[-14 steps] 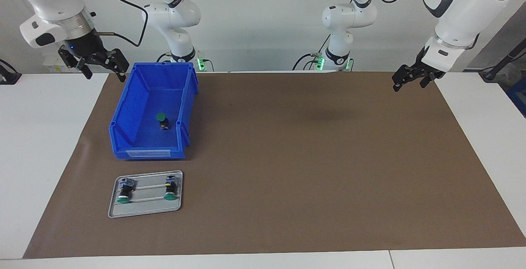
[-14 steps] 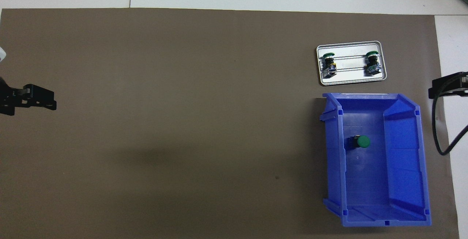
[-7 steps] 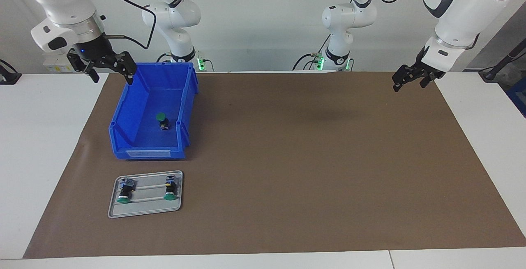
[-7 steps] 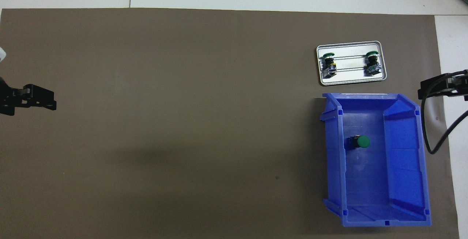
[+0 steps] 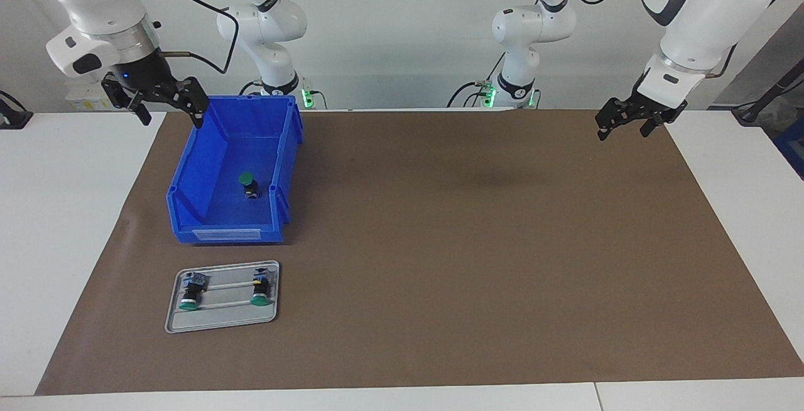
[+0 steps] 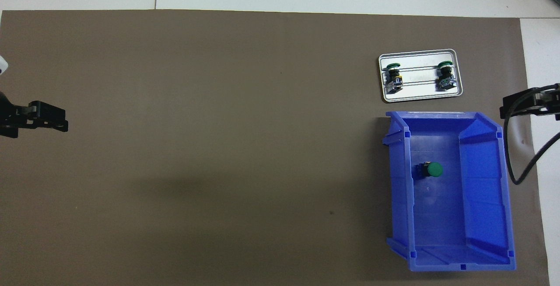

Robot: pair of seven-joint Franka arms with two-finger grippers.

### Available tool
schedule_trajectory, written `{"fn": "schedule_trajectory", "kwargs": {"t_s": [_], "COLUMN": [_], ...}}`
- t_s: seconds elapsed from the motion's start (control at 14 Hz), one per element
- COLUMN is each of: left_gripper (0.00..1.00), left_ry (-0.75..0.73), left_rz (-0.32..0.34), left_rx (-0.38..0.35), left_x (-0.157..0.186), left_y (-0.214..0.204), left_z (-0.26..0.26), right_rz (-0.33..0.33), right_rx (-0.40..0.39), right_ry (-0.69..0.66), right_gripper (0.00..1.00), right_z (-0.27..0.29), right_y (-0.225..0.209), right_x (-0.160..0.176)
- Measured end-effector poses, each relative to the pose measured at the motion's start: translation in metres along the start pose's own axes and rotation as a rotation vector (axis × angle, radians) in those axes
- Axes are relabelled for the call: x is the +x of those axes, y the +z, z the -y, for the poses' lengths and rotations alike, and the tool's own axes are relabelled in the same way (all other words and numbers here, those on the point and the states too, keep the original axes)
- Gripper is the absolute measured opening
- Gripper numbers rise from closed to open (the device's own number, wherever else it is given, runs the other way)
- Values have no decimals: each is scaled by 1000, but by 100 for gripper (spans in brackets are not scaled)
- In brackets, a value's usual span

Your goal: Place and press button with both arms

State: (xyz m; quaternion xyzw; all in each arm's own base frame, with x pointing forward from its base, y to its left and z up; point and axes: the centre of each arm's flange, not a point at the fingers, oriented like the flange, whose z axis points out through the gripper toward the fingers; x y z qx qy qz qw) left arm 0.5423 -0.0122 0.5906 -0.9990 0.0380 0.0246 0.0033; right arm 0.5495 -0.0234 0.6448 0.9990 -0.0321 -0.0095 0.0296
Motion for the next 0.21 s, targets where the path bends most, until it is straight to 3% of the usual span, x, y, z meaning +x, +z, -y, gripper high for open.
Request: {"fn": "schedule_trajectory", "kwargs": {"t_s": [0.21], "left_gripper": [100], "left_ry": [68], "left_rz": [-3], "left_rx": [0], "left_x": [0], "left_y": [0], "left_z": [3], "right_rz": [0], "right_rx": [0], "right_ry": [-1], "right_gripper": [100], "right_z": [0], "right_y": [0], "right_x": [0]}}
